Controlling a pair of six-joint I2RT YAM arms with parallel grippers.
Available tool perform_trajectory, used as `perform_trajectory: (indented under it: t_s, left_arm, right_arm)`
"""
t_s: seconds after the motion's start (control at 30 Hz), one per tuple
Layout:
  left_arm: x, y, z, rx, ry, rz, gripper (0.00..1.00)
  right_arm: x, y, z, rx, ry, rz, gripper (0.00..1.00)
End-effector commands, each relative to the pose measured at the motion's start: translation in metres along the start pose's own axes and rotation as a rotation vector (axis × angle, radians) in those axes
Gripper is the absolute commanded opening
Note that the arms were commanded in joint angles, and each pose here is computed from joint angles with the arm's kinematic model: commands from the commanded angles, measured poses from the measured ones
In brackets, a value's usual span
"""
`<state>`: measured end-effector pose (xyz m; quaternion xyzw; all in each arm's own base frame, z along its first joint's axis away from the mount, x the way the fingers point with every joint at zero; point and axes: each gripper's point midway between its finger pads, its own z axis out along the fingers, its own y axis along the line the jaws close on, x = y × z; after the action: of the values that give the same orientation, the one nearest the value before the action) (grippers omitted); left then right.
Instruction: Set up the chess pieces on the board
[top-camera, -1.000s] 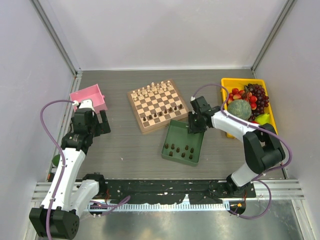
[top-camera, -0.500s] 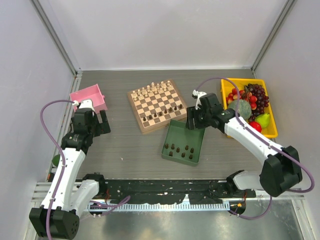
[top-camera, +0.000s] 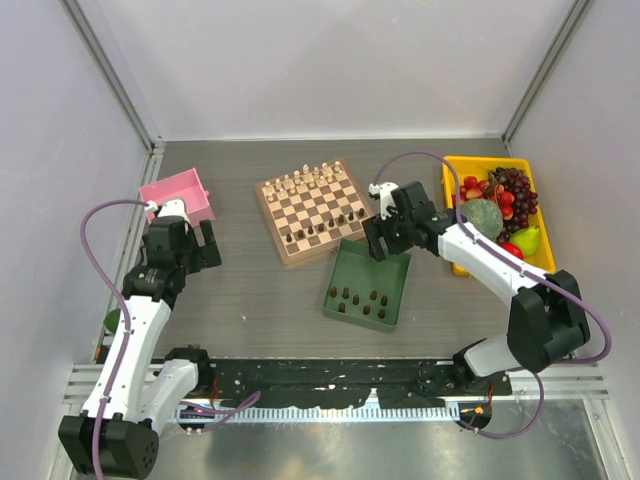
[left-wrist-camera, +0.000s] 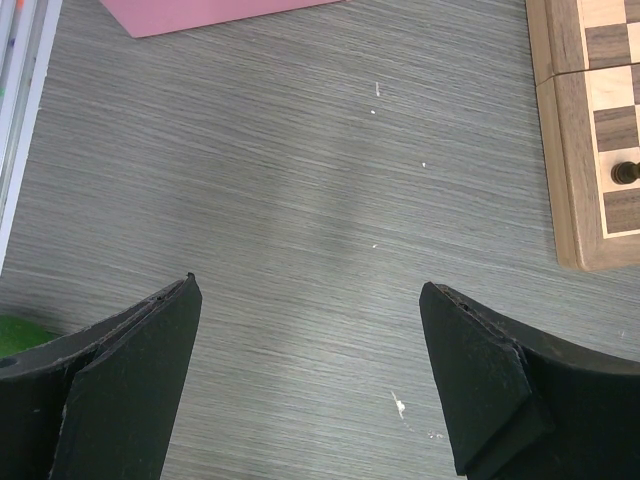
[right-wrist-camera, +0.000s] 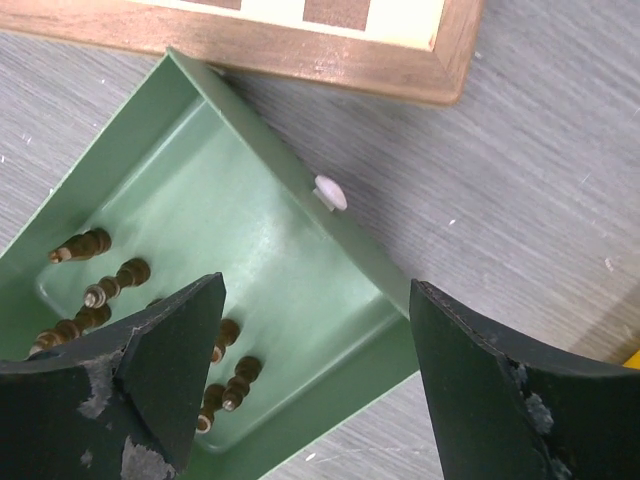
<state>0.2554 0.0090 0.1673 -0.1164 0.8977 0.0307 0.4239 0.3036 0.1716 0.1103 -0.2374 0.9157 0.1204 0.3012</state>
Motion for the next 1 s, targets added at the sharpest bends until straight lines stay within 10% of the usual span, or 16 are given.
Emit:
perform_trajectory:
  t_s: [0.0, 0.47, 0.97]
  left_arm:
    - [-0.017, -0.003, -0.007, 0.019, -0.051, -0.004, 0.99]
    - [-0.017, -0.003, -0.006, 0.018, -0.046, -0.002, 0.99]
    - [-0.017, -0.003, -0.004, 0.017, -0.040, -0.001, 0.99]
  right_arm:
    - [-0.038, -0.007, 0.002, 0.028, -0.087, -0.082, 0.81]
    - [-0.035, -0.007, 0.039, -0.011, 0.012, -0.114, 0.79]
    - [-0.011, -0.010, 0.052, 0.003, 0.091, -0.083, 0.53]
